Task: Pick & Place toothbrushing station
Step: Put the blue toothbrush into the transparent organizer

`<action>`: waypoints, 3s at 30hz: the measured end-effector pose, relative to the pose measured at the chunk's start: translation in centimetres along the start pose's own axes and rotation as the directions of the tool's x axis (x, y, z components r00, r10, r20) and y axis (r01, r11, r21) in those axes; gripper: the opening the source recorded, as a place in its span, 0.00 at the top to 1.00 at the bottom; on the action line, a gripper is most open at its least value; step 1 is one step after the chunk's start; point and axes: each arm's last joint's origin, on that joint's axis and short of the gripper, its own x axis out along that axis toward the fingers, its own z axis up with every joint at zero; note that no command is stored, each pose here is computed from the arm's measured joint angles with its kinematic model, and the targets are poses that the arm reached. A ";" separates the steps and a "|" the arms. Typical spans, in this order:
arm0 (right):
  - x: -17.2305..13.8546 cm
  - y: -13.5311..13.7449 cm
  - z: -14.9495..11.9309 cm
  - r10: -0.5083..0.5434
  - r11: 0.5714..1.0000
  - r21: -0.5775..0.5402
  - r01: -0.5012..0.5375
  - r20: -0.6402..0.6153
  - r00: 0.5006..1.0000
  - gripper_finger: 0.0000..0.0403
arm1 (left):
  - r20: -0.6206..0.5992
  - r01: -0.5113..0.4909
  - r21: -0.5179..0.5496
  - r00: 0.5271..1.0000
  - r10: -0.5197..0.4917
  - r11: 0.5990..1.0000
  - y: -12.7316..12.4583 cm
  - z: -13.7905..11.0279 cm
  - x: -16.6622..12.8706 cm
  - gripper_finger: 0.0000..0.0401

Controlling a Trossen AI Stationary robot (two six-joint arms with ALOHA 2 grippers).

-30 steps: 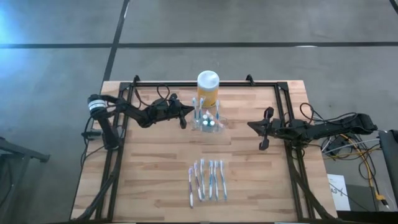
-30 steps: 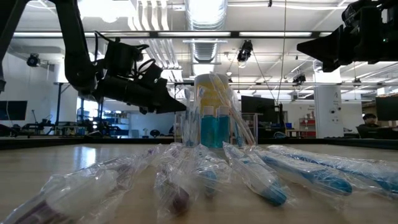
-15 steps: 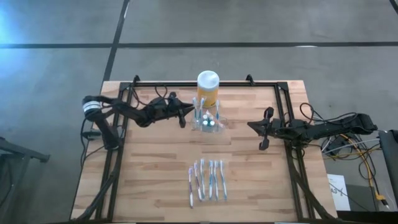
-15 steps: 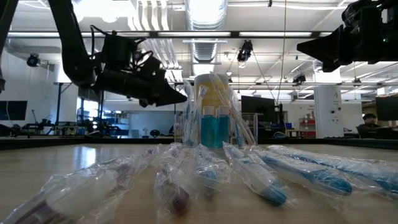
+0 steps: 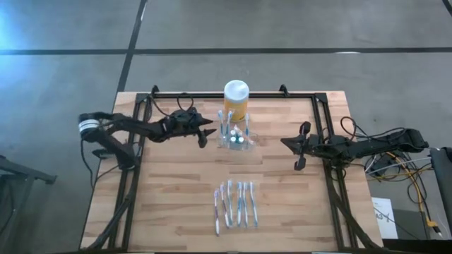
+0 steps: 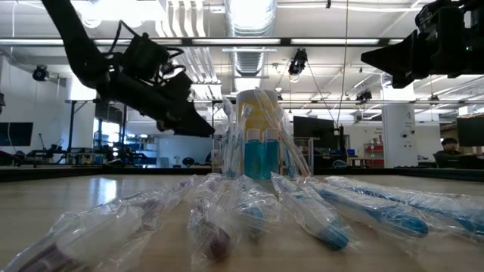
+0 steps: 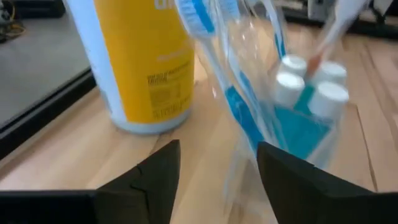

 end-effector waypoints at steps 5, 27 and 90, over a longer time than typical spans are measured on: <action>0.0 0.0 0.0 0.000 1.000 0.000 0.000 -0.001 1.000 0.98 | -0.066 0.002 0.068 0.998 0.002 0.998 -0.2 1.2 -2.7 0.45; 0.0 0.0 -0.2 0.003 0.999 0.038 -0.003 -0.017 1.000 0.98 | 0.264 0.249 0.181 0.920 -0.291 0.952 -2.0 0.9 -15.4 0.99; 0.0 -0.1 -0.4 -0.029 0.988 0.153 0.034 -0.038 0.999 0.98 | 0.158 0.322 0.062 0.931 -0.328 0.945 -1.9 -4.2 -16.2 0.96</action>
